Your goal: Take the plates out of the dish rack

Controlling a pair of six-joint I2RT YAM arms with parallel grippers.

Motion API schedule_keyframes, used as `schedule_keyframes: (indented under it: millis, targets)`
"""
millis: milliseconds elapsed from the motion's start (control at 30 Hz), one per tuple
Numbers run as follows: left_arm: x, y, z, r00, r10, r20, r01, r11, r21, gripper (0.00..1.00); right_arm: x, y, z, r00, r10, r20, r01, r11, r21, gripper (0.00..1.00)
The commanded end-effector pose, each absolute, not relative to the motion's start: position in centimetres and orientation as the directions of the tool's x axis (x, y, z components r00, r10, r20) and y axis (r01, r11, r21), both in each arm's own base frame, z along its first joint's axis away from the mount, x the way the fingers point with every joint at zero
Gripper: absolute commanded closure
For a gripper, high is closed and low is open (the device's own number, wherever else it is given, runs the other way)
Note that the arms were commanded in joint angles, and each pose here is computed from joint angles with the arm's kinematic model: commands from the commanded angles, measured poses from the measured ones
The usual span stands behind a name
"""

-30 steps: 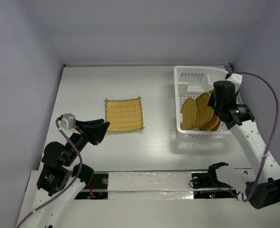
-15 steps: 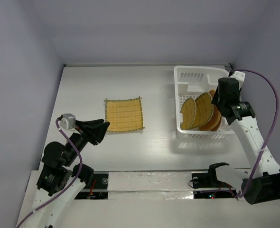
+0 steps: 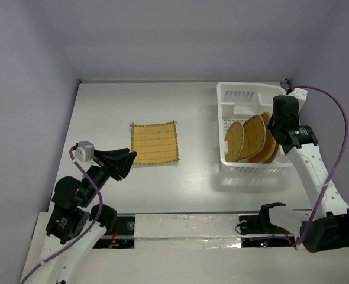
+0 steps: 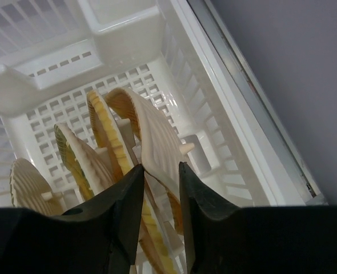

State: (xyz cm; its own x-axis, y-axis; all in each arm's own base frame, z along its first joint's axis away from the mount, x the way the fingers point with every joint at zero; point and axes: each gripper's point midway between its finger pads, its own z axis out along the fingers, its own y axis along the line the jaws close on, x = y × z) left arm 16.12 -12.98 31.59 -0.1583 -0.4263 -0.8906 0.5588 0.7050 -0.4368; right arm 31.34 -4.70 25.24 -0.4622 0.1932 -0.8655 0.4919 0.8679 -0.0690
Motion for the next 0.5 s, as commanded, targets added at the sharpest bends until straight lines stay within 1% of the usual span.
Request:
schedule_keyframes:
  millis: [0, 33, 100, 167, 267, 333, 433, 467]
  targets:
    - [15.6, -13.1, 33.1, -0.113, -0.444, -0.889, 0.599, 0.683, -0.418, 0.64, 31.3, -7.1, 27.3, -0.370, 0.193, -0.909, 0.586, 0.808, -0.067, 0.65]
    - [15.6, -13.1, 33.0, -0.116, -0.443, -0.889, 0.599, 0.683, -0.418, 0.64, 31.4, -7.1, 27.1, -0.373, 0.193, -0.907, 0.586, 0.807, -0.069, 0.65]
    - [15.5, -13.1, 33.1, -0.112, -0.445, -0.888, 0.600, 0.682, -0.418, 0.64, 31.8, -7.2, 26.4, -0.389, 0.198, -0.900, 0.587, 0.806, -0.076, 0.61]
    - [15.5, -13.1, 33.1, -0.112, -0.445, -0.888, 0.599, 0.683, -0.418, 0.64, 32.2, -7.3, 26.2, -0.388, 0.206, -0.898, 0.586, 0.807, -0.069, 0.55]
    - [15.5, -13.0, 33.1, -0.112, -0.445, -0.888, 0.599, 0.683, -0.418, 0.64, 32.7, -7.7, 25.9, -0.390, 0.219, -0.894, 0.581, 0.812, -0.054, 0.53]
    - [15.4, -13.0, 33.2, -0.109, -0.447, -0.888, 0.602, 0.682, -0.417, 0.64, 33.1, -7.9, 25.8, -0.386, 0.220, -0.896, 0.580, 0.813, -0.050, 0.53]
    - [15.3, -13.2, 33.3, -0.111, -0.446, -0.888, 0.608, 0.676, -0.416, 0.64, 33.7, -8.3, 25.3, -0.400, 0.219, -0.890, 0.576, 0.815, -0.058, 0.58]
    - [15.2, -13.2, 33.3, -0.111, -0.446, -0.888, 0.608, 0.676, -0.416, 0.64, 33.8, -8.3, 25.0, -0.409, 0.215, -0.887, 0.573, 0.817, -0.066, 0.62]
